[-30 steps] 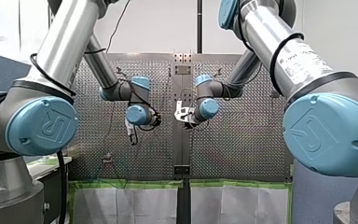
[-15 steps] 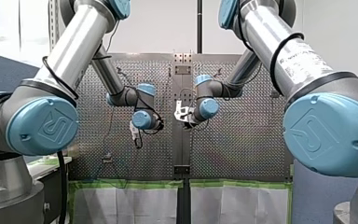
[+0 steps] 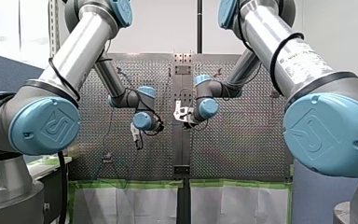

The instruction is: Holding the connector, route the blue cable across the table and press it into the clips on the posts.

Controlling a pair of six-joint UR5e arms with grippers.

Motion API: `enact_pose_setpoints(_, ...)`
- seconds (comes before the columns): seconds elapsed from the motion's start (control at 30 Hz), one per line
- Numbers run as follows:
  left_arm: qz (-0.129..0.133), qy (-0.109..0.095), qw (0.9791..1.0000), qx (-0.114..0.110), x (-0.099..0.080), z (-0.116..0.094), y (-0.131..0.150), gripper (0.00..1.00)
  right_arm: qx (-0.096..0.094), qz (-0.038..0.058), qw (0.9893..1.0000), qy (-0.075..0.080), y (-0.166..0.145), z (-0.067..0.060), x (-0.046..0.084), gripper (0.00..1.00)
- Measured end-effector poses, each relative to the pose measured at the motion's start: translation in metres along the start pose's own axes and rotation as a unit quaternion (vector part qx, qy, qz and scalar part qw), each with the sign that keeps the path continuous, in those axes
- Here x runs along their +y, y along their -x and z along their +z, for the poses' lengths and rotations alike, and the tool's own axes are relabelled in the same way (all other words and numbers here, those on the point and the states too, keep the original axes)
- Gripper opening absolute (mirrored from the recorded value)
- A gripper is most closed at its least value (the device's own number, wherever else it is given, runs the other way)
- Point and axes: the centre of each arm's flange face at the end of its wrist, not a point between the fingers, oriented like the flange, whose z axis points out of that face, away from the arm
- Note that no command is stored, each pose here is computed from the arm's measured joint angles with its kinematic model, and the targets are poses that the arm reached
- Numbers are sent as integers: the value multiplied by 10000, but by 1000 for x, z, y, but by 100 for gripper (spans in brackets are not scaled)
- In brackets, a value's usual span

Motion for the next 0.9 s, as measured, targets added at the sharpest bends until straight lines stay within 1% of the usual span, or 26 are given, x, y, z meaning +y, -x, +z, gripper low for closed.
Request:
enact_pose_setpoints(0.1, 15, 52, 10000, -29, 1, 1, 1, 100, -2, -3, 10000, -3, 0, 0, 0, 0)
enact_pose_setpoints(0.13, 25, 75, 10000, -36, 1, 1, 1, 95, -4, -3, 10000, -5, 0, 0, 0, 0)
enact_pose_setpoints(0.17, 36, 106, 9999, -49, 0, 1, 1, 81, -5, -3, 10000, -7, 0, 0, -1, 0)
enact_pose_setpoints(0.2, 43, 130, 9999, -57, 0, 0, 1, 81, -5, -4, 10000, -9, 0, 0, -1, 0)
enact_pose_setpoints(0.23, 49, 156, 9998, -62, 0, 0, 1, 57, -4, -5, 10000, -11, 0, 0, -1, 0)
enact_pose_setpoints(0.27, 56, 188, 9998, -67, 0, -1, 1, 40, -3, -6, 10000, -11, 0, 0, -1, 0)
enact_pose_setpoints(0.3, 58, 207, 9997, -70, -1, -1, 0, 40, 0, -7, 10000, -12, -1, 0, -1, 0)
enact_pose_setpoints(0.33, 58, 218, 9997, -71, -1, -1, 0, 24, 2, -8, 10000, -14, -1, 0, -1, 0)
enact_pose_setpoints(0.37, 59, 229, 9997, -72, -2, -2, 0, 0, 4, -8, 10000, -14, -1, 0, -1, 0)
enact_pose_setpoints(0.7, 114, 267, 9996, 46, -4, -6, 0, 0, 34, -13, 10000, -28, -5, 1, -3, 0)
enact_pose_setpoints(0.8, 125, 284, 9995, 70, -7, -10, 5, 0, 86, -13, 10000, -28, -12, 1, -3, 0)
enact_pose_setpoints(0.9, 128, 318, 9994, 46, -11, -16, 15, 0, 173, -4, 9998, -28, -23, -2, -3, 0)
